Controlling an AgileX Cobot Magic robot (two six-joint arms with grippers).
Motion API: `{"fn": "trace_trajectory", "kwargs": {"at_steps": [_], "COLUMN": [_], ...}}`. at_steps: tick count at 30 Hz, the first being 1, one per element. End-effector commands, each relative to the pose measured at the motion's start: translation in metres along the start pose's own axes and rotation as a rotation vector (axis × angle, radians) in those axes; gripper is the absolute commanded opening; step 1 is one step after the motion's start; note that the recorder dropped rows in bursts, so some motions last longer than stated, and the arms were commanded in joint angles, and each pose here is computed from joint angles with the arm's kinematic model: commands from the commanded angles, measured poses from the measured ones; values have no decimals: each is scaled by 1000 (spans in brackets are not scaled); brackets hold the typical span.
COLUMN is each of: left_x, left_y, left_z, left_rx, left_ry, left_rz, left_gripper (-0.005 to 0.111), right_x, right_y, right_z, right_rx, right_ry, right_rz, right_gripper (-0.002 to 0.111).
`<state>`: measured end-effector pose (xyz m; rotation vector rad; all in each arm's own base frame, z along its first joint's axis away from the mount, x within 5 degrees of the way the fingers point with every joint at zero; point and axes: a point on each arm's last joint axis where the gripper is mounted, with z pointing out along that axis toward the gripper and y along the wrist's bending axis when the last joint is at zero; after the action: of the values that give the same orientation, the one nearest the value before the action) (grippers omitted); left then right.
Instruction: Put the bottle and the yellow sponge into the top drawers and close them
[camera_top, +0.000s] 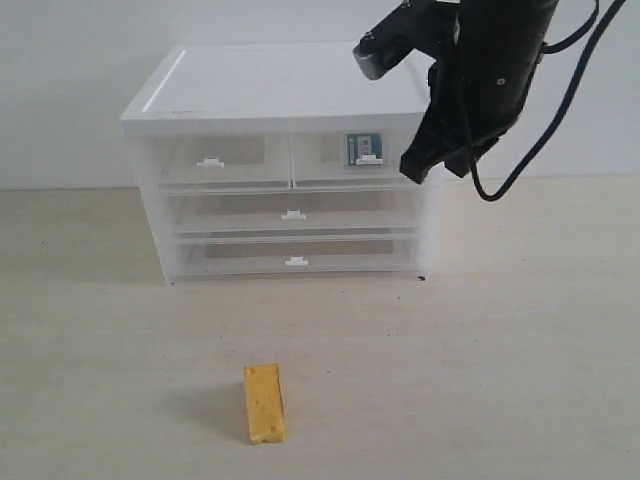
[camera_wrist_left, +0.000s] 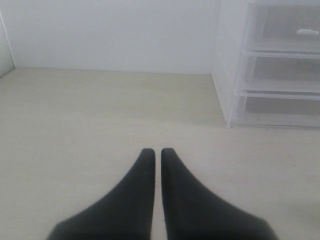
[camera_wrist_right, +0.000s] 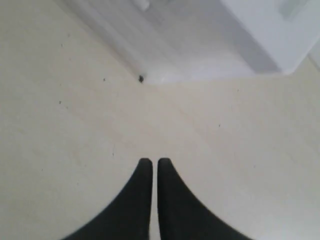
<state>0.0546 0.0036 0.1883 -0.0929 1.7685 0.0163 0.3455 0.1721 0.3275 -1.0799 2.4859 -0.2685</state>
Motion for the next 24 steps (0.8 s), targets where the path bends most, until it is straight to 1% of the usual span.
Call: {"fn": "trace_trajectory", "kwargs": {"at_steps": [1, 4, 6, 9, 13, 19, 22, 24], "left_x": [1, 1, 1, 1, 1, 1, 1, 1], "left_y": [0, 0, 0, 0, 0, 0, 0, 0], "left_z": [0, 0, 0, 0, 0, 0, 0, 0], "left_rx": [-1, -1, -2, -2, -2, -2, -2, -2], "left_ry": [-2, -2, -2, -2, -2, -2, -2, -2], "left_rz": [-3, -1, 1, 1, 1, 1, 1, 1], "left_gripper": [4, 4, 4, 4, 4, 4, 4, 4], "right_x": [14, 23, 33, 51, 74, 106, 125, 133], "right_y": [-14, -31, -48, -75, -104, -133, -132, -129], "right_z": [-12, -13, -13, -13, -14, -23, -30, -36], "right_rx": [-8, -42, -28, 6, 49, 104, 99, 110], "right_ry": [29, 19, 25, 40, 55, 60, 72, 33], "right_rz": [95, 202, 287, 469, 692, 844, 892, 901], "right_gripper": [1, 1, 1, 1, 1, 1, 1, 1]}}
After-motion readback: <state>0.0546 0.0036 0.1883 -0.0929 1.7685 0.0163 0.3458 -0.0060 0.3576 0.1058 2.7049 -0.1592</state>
